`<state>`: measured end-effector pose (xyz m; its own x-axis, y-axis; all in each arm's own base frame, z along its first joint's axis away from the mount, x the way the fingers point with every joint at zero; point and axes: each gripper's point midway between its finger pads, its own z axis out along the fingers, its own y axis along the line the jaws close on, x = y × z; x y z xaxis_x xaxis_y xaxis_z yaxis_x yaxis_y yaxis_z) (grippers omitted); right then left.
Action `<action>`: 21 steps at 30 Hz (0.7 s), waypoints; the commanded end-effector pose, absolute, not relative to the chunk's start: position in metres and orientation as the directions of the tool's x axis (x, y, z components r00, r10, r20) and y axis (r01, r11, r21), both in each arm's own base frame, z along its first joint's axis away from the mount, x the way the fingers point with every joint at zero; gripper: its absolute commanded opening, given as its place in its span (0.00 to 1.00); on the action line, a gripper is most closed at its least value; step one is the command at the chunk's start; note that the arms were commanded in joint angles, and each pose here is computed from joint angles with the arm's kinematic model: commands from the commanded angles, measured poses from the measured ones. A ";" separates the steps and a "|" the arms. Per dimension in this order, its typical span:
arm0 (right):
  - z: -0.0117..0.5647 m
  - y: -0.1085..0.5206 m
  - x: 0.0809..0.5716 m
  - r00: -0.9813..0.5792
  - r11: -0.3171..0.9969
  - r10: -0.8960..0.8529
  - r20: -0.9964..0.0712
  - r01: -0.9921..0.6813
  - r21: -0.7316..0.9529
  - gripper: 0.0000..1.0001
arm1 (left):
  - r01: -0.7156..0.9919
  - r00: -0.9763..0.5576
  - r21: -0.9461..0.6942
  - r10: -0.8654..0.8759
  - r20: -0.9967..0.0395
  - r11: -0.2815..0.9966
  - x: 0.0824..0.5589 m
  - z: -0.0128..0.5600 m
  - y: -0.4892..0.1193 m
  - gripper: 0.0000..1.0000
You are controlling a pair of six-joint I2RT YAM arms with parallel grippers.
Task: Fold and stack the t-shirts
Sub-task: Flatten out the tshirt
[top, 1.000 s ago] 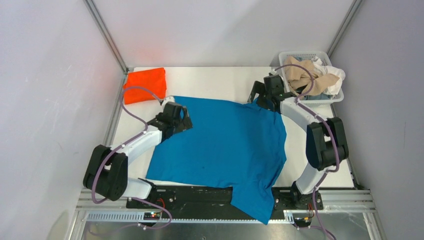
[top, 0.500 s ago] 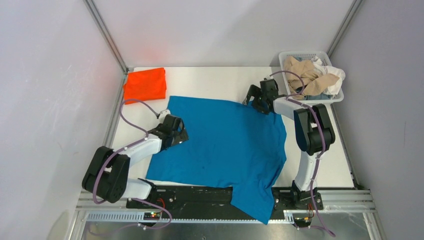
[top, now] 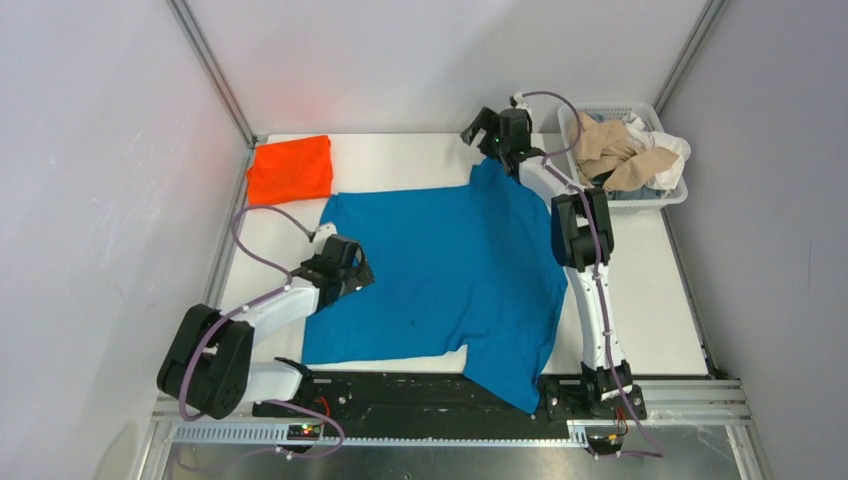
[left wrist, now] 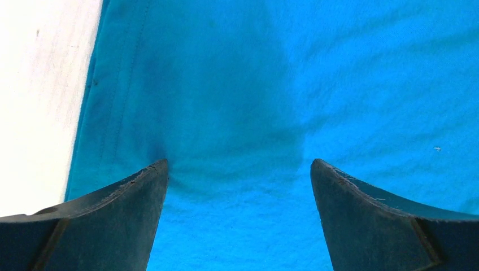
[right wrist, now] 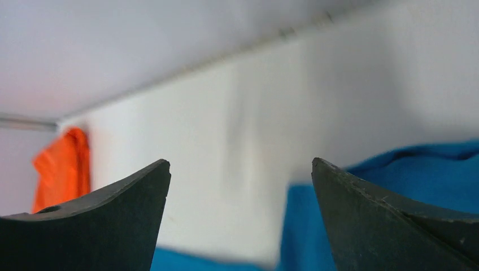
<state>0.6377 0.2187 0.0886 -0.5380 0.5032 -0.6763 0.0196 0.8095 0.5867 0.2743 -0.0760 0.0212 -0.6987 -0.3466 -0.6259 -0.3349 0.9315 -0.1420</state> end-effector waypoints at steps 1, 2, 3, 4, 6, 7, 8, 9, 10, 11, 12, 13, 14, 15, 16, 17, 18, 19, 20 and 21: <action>0.189 0.241 0.697 -0.277 0.729 0.610 -0.742 -0.171 0.663 0.99 | -0.329 -0.708 -0.146 -0.346 -0.615 0.933 0.267 0.020 -0.076 1.00; 0.195 0.248 0.698 -0.271 0.708 0.628 -0.730 -0.191 0.680 0.99 | -0.329 -0.705 -0.150 -0.348 -0.618 0.933 0.267 0.021 -0.075 1.00; 0.204 0.256 0.701 -0.269 0.689 0.633 -0.725 -0.229 0.687 0.99 | -0.328 -0.703 -0.153 -0.349 -0.620 0.932 0.267 0.022 -0.075 1.00; 0.208 0.262 0.700 -0.276 0.687 0.625 -0.731 -0.250 0.682 0.99 | -0.322 -0.698 -0.165 -0.352 -0.624 0.932 0.267 0.025 -0.077 1.00; 0.214 0.265 0.695 -0.292 0.709 0.586 -0.756 -0.266 0.653 0.99 | -0.308 -0.689 -0.190 -0.356 -0.631 0.932 0.270 0.032 -0.081 1.00; 0.218 0.263 0.688 -0.300 0.725 0.567 -0.767 -0.260 0.638 1.00 | -0.304 -0.686 -0.196 -0.357 -0.634 0.932 0.271 0.035 -0.082 1.00; 0.221 0.260 0.683 -0.295 0.750 0.536 -0.791 -0.263 0.607 0.99 | -0.297 -0.676 -0.209 -0.360 -0.643 0.932 0.274 0.041 -0.083 1.00; 0.227 0.253 0.672 -0.309 0.767 0.518 -0.798 -0.246 0.593 0.99 | -0.294 -0.672 -0.212 -0.360 -0.648 0.932 0.275 0.043 -0.084 1.00; 0.254 0.244 0.662 -0.286 0.779 0.505 -0.814 -0.257 0.573 0.99 | -0.289 -0.660 -0.225 -0.363 -0.658 0.931 0.280 0.050 -0.086 1.00; 0.226 0.233 0.650 -0.358 0.800 0.478 -0.802 -0.198 0.566 0.99 | -0.285 -0.655 -0.229 -0.363 -0.663 0.931 0.282 0.054 -0.087 1.00; 0.247 0.225 0.636 -0.361 0.809 0.469 -0.806 -0.192 0.556 0.99 | -0.282 -0.642 -0.238 -0.367 -0.673 0.929 0.287 0.060 -0.088 1.00; 0.209 0.213 0.617 -0.456 0.837 0.435 -0.776 -0.114 0.536 0.99 | -0.281 -0.637 -0.241 -0.368 -0.677 0.929 0.289 0.063 -0.089 1.00; 0.218 0.201 0.595 -0.479 0.861 0.411 -0.776 -0.076 0.503 0.99 | -0.280 -0.625 -0.244 -0.369 -0.688 0.928 0.293 0.069 -0.089 1.00; 0.188 0.190 0.575 -0.541 0.883 0.384 -0.749 -0.022 0.468 0.99 | -0.279 -0.620 -0.246 -0.370 -0.692 0.928 0.295 0.072 -0.089 1.00; 0.197 0.174 0.554 -0.542 0.907 0.364 -0.757 0.022 0.421 0.99 | -0.278 -0.610 -0.253 -0.374 -0.699 0.927 0.299 0.077 -0.090 1.00; 0.162 0.161 0.530 -0.606 0.923 0.344 -0.717 0.078 0.377 0.99 | -0.278 -0.608 -0.257 -0.377 -0.699 0.925 0.300 0.079 -0.090 1.00; 0.175 0.149 0.512 -0.593 0.926 0.350 -0.725 0.101 0.364 0.99 | -0.277 -0.606 -0.262 -0.380 -0.699 0.924 0.302 0.081 -0.090 1.00; 0.142 0.135 0.487 -0.643 0.929 0.353 -0.680 0.153 0.337 1.00 | -0.278 -0.616 -0.271 -0.388 -0.686 0.922 0.303 0.079 -0.091 1.00; 0.129 0.125 0.460 -0.666 0.928 0.358 -0.654 0.175 0.329 1.00 | -0.295 -0.607 -0.289 -0.412 -0.679 0.911 0.310 0.082 -0.086 1.00; 0.122 0.114 0.449 -0.672 0.919 0.384 -0.634 0.209 0.335 0.99 | -0.274 -0.632 -0.323 -0.423 -0.650 0.906 0.315 0.083 -0.095 1.00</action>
